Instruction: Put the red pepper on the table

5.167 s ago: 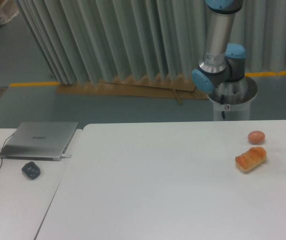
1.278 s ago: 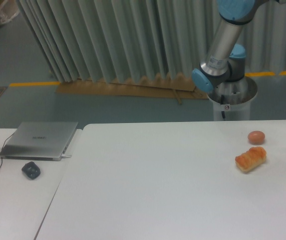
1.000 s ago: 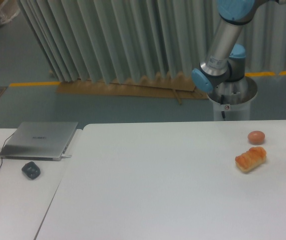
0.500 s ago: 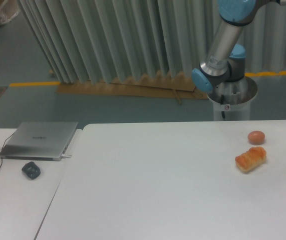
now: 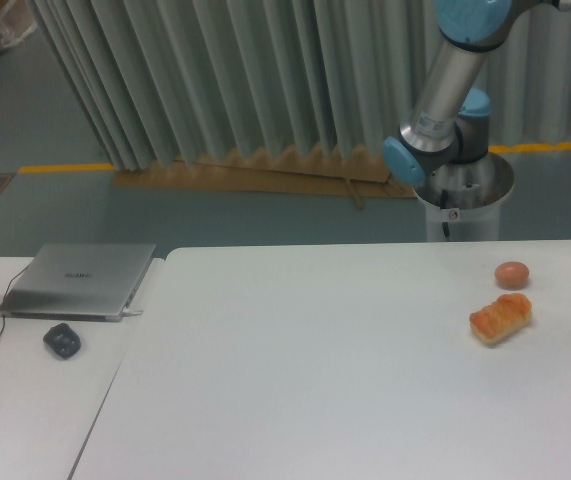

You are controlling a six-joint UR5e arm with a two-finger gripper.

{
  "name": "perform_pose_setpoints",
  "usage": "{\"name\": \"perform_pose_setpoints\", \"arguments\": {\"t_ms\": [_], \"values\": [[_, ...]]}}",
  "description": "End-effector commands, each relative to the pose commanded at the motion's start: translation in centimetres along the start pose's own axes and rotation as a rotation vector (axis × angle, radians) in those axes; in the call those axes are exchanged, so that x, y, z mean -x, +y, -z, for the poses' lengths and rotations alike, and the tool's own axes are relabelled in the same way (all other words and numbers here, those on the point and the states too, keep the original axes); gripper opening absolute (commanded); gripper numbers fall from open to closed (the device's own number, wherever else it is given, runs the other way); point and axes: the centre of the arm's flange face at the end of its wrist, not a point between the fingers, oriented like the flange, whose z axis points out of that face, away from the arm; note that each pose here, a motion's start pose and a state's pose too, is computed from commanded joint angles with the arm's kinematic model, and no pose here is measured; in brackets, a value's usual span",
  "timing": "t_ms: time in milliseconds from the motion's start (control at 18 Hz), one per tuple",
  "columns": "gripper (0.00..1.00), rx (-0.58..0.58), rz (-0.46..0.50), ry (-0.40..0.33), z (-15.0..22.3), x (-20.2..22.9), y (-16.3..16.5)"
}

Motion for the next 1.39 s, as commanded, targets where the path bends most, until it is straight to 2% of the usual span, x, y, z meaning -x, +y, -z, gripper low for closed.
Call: {"name": "perform_pose_setpoints", "arguments": {"t_ms": [944,1000,1056,1111,1222,1278,1389], "values": [[0.99,0.007,-0.005,-0.011,-2.0,0.5,-0.3],[0.88,0.007,0.002,-0.011,-2.0,0.5,-0.3],[0.66,0.009,0.005,-0.01,-2.0,0.5,-0.4],[0.59,0.008,0.005,-0.009,-2.0,0.5,-0.4],[0.55,0.014,0.004,-0.014,-1.5,0.5,-0.2],[0.47,0.015,0.007,-0.012,-1.4,0.5,-0.2],[0.46,0.017,0.007,-0.013,-1.2,0.3,-0.1]]}}
